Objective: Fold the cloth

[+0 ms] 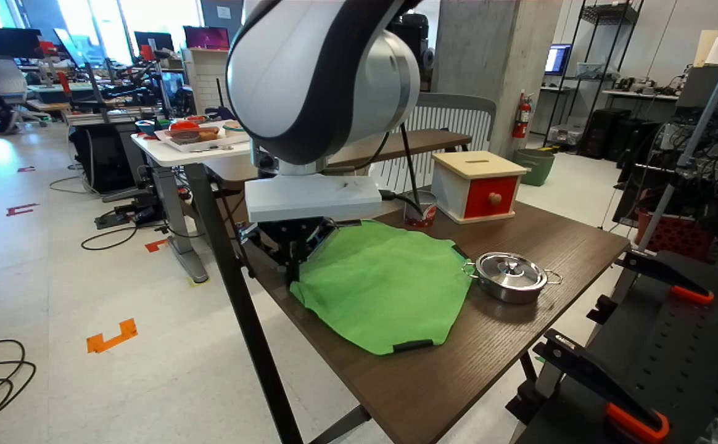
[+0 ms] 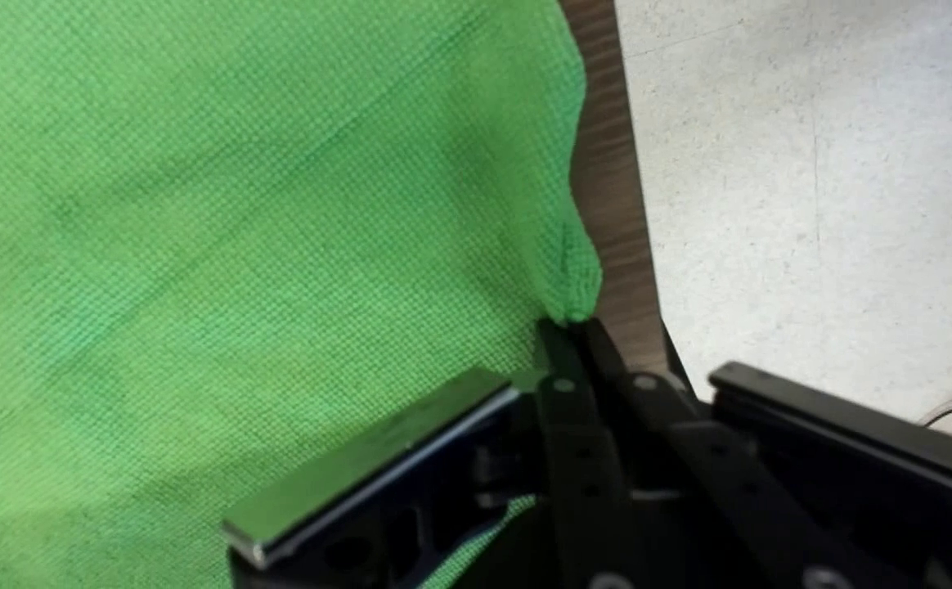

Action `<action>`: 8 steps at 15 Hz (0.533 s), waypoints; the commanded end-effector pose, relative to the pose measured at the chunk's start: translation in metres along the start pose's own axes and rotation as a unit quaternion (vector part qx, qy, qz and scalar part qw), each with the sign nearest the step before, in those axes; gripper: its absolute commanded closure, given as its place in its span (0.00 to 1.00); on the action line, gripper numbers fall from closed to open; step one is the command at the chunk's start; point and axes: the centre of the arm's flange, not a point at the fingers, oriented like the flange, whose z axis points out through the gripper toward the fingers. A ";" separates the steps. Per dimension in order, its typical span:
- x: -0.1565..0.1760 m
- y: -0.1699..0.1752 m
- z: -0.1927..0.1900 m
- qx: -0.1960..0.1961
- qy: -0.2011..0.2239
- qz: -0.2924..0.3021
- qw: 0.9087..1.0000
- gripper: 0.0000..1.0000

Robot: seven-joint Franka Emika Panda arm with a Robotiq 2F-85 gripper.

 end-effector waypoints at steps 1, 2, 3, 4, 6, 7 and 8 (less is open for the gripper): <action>-0.001 -0.014 -0.015 0.002 0.002 -0.006 1.000 0.99; -0.004 -0.015 -0.023 0.003 0.004 -0.008 1.000 0.99; -0.006 -0.016 -0.028 0.004 0.003 -0.011 1.000 0.99; -0.007 -0.015 -0.035 0.003 0.005 -0.012 1.000 0.99; -0.008 -0.008 -0.050 0.001 0.005 -0.013 1.000 0.99; -0.006 -0.002 -0.056 -0.004 0.008 -0.010 1.000 0.99; -0.003 0.004 -0.061 -0.006 0.008 -0.007 1.000 0.99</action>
